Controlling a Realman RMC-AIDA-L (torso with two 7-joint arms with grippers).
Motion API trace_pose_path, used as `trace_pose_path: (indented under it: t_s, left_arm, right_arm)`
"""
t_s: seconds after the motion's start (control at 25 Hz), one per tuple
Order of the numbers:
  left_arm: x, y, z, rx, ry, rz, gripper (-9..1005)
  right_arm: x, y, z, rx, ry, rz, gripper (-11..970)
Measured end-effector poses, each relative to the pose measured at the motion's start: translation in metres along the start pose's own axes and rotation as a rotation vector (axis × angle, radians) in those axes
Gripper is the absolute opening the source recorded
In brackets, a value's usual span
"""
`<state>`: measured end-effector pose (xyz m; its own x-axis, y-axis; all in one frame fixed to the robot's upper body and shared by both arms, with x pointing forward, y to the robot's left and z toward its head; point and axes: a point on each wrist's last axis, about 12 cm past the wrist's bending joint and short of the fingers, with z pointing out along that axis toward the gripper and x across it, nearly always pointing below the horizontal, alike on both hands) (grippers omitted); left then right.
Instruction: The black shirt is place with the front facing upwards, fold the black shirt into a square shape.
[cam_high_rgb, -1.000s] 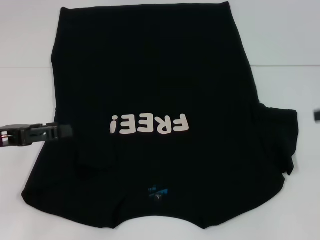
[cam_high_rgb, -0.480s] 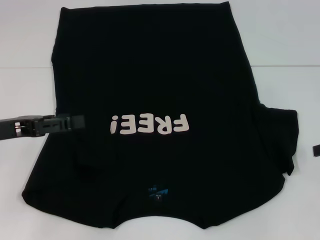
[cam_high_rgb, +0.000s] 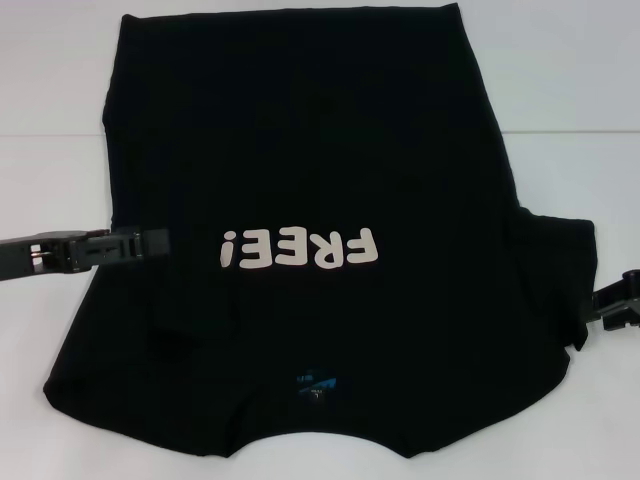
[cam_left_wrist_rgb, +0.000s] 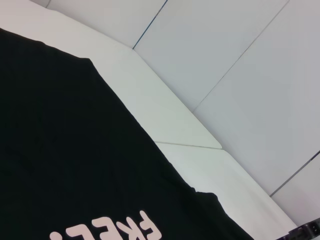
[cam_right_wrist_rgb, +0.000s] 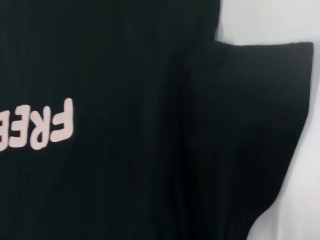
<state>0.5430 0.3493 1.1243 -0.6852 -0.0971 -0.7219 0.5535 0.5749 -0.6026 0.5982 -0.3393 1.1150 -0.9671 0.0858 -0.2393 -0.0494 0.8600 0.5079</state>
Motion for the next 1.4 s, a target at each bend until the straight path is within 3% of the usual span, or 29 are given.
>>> trace_pose_path:
  t_s: [0.12, 0.56, 0.68, 0.88, 1.4]
  left_arm:
    - [0.000, 0.000, 0.000, -0.003, -0.003, 0.000, 842]
    - [-0.002, 0.000, 0.002, -0.002, -0.013, 0.001, 841]
    - [-0.003, 0.000, 0.001, -0.003, -0.017, 0.001, 841]
    - [-0.003, 0.001, 0.001, -0.013, -0.021, 0.001, 840]
    - [-0.001, 0.000, -0.003, 0.000, -0.054, -0.011, 839]
  right_arm:
    - [-0.002, 0.003, 0.008, 0.008, -0.010, -0.002, 402]
    - [-0.006, 0.007, 0.012, 0.016, -0.021, -0.025, 241]
    - [-0.006, 0.007, 0.013, 0.025, -0.020, -0.025, 13]
    - [-0.006, 0.007, 0.014, 0.029, -0.022, -0.026, 5]
    - [-0.023, -0.023, -0.023, 0.114, -0.194, 0.029, 15]
